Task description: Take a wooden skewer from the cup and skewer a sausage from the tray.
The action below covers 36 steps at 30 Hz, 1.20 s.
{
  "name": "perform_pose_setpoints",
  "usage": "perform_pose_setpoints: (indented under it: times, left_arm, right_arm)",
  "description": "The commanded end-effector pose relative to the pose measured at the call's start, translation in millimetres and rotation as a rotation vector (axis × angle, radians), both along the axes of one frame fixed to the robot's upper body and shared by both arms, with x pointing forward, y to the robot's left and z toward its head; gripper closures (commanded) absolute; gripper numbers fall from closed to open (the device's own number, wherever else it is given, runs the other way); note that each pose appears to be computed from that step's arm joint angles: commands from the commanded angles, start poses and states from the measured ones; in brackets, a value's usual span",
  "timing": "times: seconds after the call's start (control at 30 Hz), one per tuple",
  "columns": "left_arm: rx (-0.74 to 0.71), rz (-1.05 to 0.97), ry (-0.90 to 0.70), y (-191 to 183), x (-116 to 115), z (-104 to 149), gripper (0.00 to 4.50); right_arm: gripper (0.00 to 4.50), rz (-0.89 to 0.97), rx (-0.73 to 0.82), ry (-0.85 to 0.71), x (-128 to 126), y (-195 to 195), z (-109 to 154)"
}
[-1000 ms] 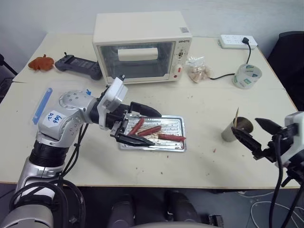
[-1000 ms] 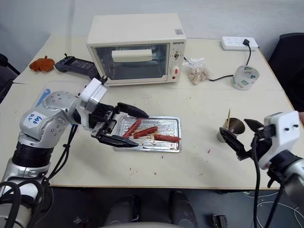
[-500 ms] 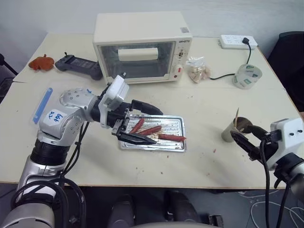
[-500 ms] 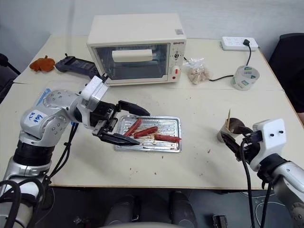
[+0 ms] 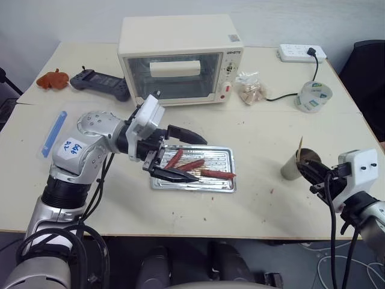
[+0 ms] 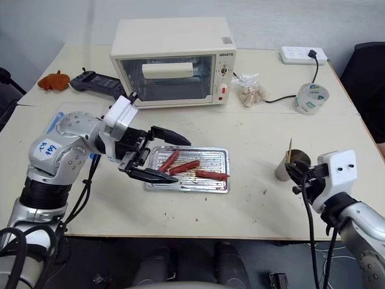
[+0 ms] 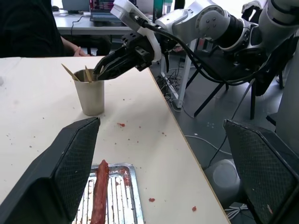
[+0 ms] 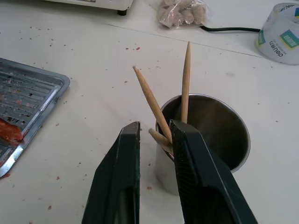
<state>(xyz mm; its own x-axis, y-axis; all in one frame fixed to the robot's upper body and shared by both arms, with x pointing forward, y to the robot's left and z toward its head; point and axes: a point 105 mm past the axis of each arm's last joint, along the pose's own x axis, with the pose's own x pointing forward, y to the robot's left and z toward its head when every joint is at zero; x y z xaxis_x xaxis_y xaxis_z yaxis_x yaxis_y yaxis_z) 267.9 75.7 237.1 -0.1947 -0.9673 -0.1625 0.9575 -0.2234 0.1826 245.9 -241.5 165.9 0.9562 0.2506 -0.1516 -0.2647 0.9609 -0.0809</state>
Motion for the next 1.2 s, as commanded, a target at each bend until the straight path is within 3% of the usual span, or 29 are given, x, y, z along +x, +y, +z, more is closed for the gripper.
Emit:
perform_pose_setpoints:
  times: [0.03,0.1,0.27,0.4,0.6,0.8,1.0,1.1,1.2]
  left_arm:
    - [-0.014,-0.009,-0.049,0,0,9,0.00]
    - [-0.016,-0.011,-0.052,-1,0,10,0.00]
    - [-0.022,-0.015,-0.058,-3,1,12,0.00]
    - [-0.030,-0.015,-0.059,-4,1,13,0.00]
    - [-0.047,-0.016,-0.062,-7,2,12,0.00]
    - [-0.062,-0.019,-0.067,-11,2,11,0.00]
    - [-0.089,-0.002,-0.069,-13,5,12,0.00]
    - [-0.140,0.035,-0.071,-16,10,16,0.00]
    - [-0.216,0.084,-0.075,-20,16,24,0.00]
  right_arm:
    - [3.34,-0.017,-0.008,-0.055,1,-3,11]
    - [3.34,-0.017,-0.007,-0.059,2,-3,11]
    - [4.45,-0.021,-0.004,-0.086,2,-3,18]
    - [4.45,-0.017,-0.030,-0.111,0,-4,30]
    - [4.45,0.022,-0.057,-0.167,-7,-5,69]
    - [4.45,0.069,-0.092,-0.153,-12,0,86]
    - [4.45,0.161,-0.127,-0.163,-27,-2,145]
    - [4.45,0.219,-0.096,-0.150,-33,0,170]
    - [4.45,0.332,0.066,-0.143,-36,16,185]
